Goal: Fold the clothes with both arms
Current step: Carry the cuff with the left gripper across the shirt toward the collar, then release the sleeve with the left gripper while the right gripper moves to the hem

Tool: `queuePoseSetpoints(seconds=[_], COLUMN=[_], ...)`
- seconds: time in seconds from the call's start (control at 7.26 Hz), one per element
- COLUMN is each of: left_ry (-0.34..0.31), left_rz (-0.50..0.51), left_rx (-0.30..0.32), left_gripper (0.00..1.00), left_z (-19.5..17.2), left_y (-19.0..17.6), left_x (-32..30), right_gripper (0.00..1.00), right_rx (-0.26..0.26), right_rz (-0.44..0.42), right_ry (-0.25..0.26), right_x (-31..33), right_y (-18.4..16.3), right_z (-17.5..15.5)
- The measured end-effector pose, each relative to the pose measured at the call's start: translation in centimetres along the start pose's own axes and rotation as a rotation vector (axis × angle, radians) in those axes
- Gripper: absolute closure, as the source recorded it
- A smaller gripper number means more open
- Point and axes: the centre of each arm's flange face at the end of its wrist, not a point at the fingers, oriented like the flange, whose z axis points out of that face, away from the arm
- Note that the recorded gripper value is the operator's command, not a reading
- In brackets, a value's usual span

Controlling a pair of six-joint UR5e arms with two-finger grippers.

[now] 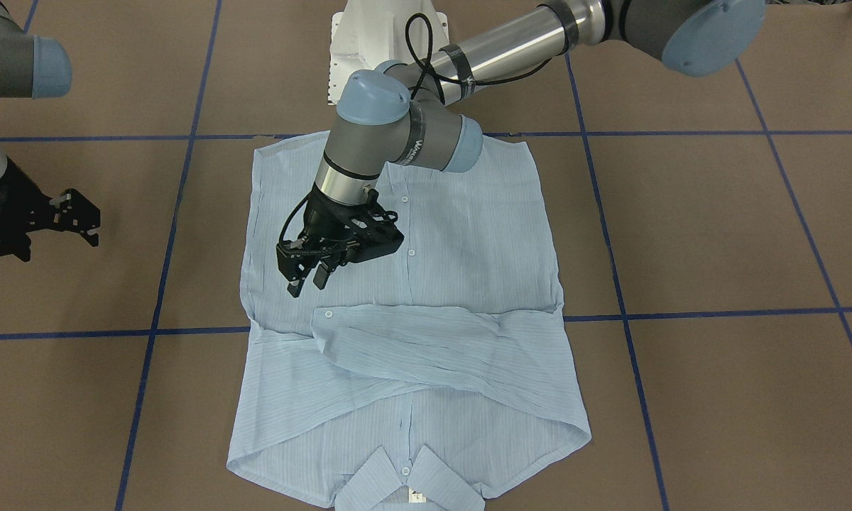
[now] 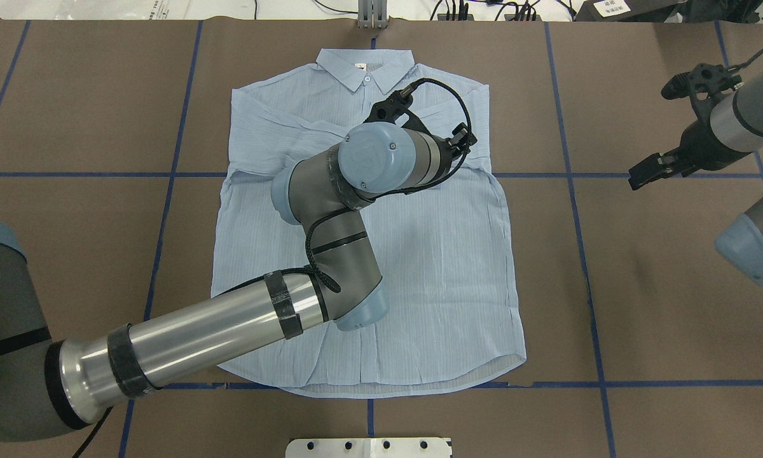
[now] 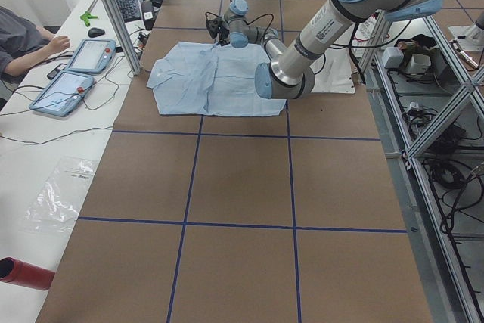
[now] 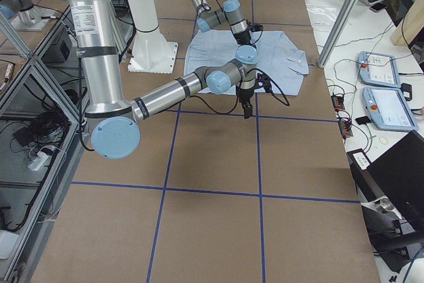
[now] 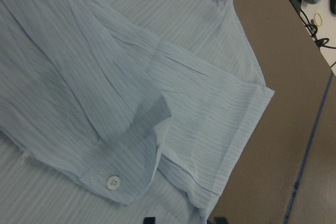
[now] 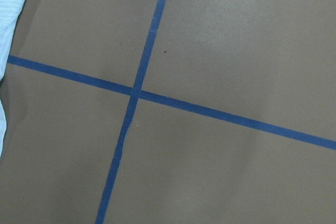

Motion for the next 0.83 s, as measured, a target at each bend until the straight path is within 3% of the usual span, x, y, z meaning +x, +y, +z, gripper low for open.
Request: queuePoseSetpoints(seconds=[0.41,0.69,0.83], left_ry=[-0.086,-0.156,-0.181], left_rz=[0.054,0.171,0.211], left_rx=[-0.067,-0.118,-0.141], left_gripper=[0.01,0.01,0.02], left_z=[-2.2,-8.5,-11.8], left_y=[-4.6,-7.5,-8.6], left_x=[-4.1,-6.9,-8.0], right_gripper=[0.00,0.00,0.00], right_rx=[0.062,0.078,0.083], right_rz=[0.082,0.189,0.229], right_ry=[-0.057,-0.109,-0.106], right_x=[-2.4,-8.3,-12.1], right_y=[0.3,2.9,5.2], right_z=[-0.9,-0.4,0.7])
